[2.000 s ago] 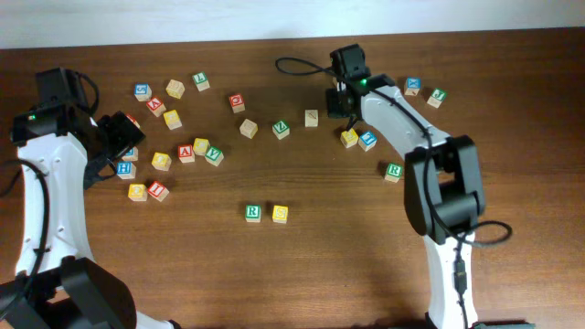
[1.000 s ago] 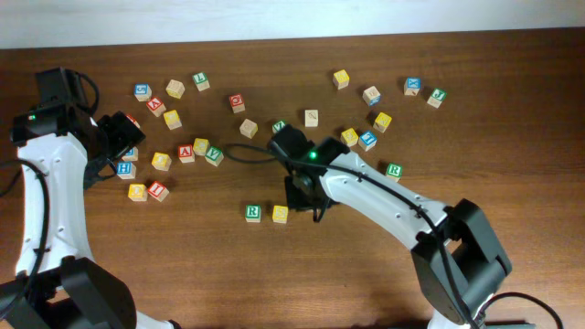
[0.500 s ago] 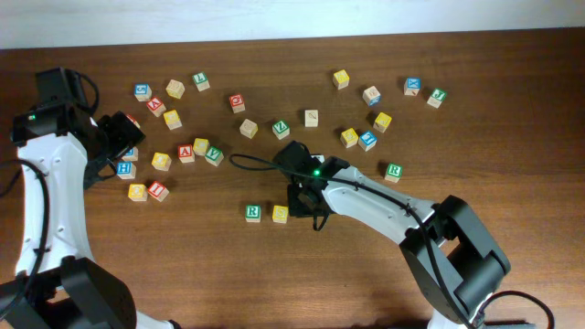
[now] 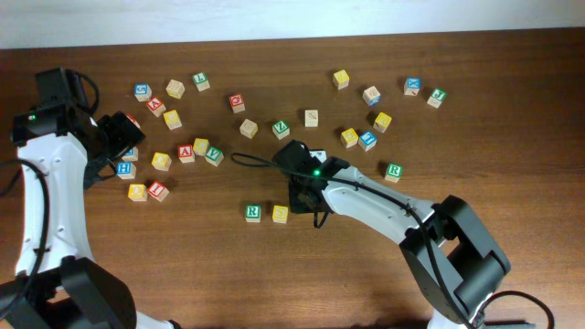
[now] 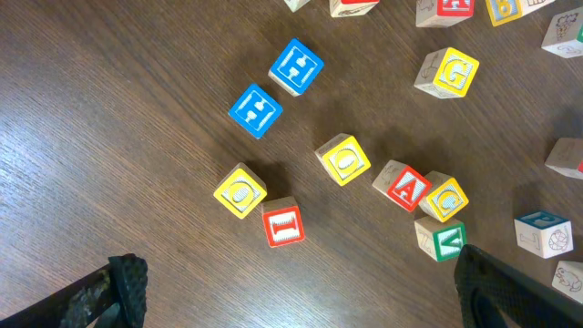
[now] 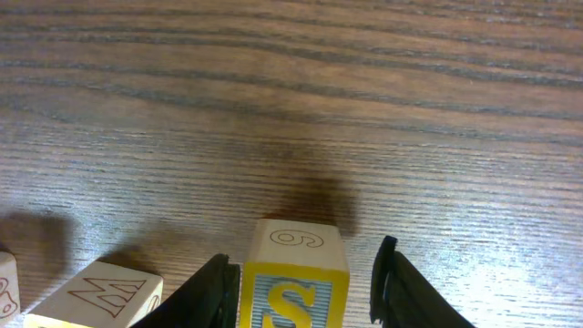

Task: Spell out RSS
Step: 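Carry the S block with the right gripper toward the R and S blocks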

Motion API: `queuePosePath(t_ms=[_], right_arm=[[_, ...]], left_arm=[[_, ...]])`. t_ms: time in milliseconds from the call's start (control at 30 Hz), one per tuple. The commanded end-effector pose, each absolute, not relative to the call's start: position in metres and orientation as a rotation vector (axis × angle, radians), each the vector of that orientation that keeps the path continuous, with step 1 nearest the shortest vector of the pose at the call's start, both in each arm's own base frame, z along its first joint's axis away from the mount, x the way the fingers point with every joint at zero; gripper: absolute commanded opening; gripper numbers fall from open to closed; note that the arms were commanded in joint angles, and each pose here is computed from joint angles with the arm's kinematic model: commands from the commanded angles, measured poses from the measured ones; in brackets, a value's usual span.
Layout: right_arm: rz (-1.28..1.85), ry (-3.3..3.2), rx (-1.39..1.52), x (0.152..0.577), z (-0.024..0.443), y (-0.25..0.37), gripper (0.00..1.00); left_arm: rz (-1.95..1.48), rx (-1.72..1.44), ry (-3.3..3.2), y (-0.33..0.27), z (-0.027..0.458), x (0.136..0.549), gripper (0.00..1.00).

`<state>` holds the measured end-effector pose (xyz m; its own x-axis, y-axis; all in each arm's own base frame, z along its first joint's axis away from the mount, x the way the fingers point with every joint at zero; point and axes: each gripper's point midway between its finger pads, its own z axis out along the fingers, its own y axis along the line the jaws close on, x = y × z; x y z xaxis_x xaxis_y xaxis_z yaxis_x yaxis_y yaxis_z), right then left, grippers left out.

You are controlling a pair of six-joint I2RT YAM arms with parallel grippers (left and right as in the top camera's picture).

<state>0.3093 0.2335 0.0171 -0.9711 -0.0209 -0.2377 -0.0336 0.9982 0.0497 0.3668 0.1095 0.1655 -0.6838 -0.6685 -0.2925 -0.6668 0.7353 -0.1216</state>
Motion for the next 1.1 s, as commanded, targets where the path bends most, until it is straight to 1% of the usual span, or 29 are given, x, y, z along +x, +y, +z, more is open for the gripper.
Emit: queuePosePath(t_ms=[0,67,133,267,333,400,500,700,833,933,1033,1067], right_arm=[[0.071,2.890,-0.060,0.313,0.023,0.235,0.49],[0.072,2.885,-0.087,0.316,0.034,0.237,0.52],[0.081,2.883,-0.091,0.319,0.047,0.240,0.52],[0.131,2.887,-0.189,0.321,0.077,0.251,0.52],[0.176,2.915,-0.201,0.317,0.092,0.258,0.52],[0.284,2.963,-0.272,0.305,0.100,0.269,0.52],[0.388,3.021,-0.323,0.289,0.098,0.279,0.51],[0.341,3.083,-0.349,0.272,0.071,0.280,0.52],[0.363,3.100,-0.239,0.270,0.064,0.291,0.51],[0.395,3.060,-0.243,0.270,0.066,0.306,0.52],[0.241,3.033,-0.099,0.274,0.058,0.298,0.52],[0.222,3.029,-0.092,0.275,0.055,0.298,0.52]], left_arm=[[-0.005,-1.060,2.609,0.112,0.166,0.367,0.99],[-0.005,-1.060,2.609,0.112,0.166,0.367,0.99],[-0.005,-1.060,2.609,0.112,0.166,0.367,0.99],[-0.005,-1.060,2.608,0.112,0.166,0.367,0.99],[-0.005,-1.060,2.609,0.112,0.166,0.367,0.99],[-0.005,-1.060,2.609,0.112,0.166,0.367,0.99],[-0.004,-1.061,2.609,0.112,0.166,0.367,0.99],[-0.005,-1.060,2.609,0.112,0.166,0.367,0.99],[-0.005,-1.060,2.609,0.112,0.166,0.367,0.99],[-0.005,-1.060,2.609,0.112,0.166,0.367,0.99],[-0.005,-1.060,2.609,0.112,0.166,0.367,0.99],[-0.005,-1.060,2.609,0.112,0.166,0.367,0.99]])
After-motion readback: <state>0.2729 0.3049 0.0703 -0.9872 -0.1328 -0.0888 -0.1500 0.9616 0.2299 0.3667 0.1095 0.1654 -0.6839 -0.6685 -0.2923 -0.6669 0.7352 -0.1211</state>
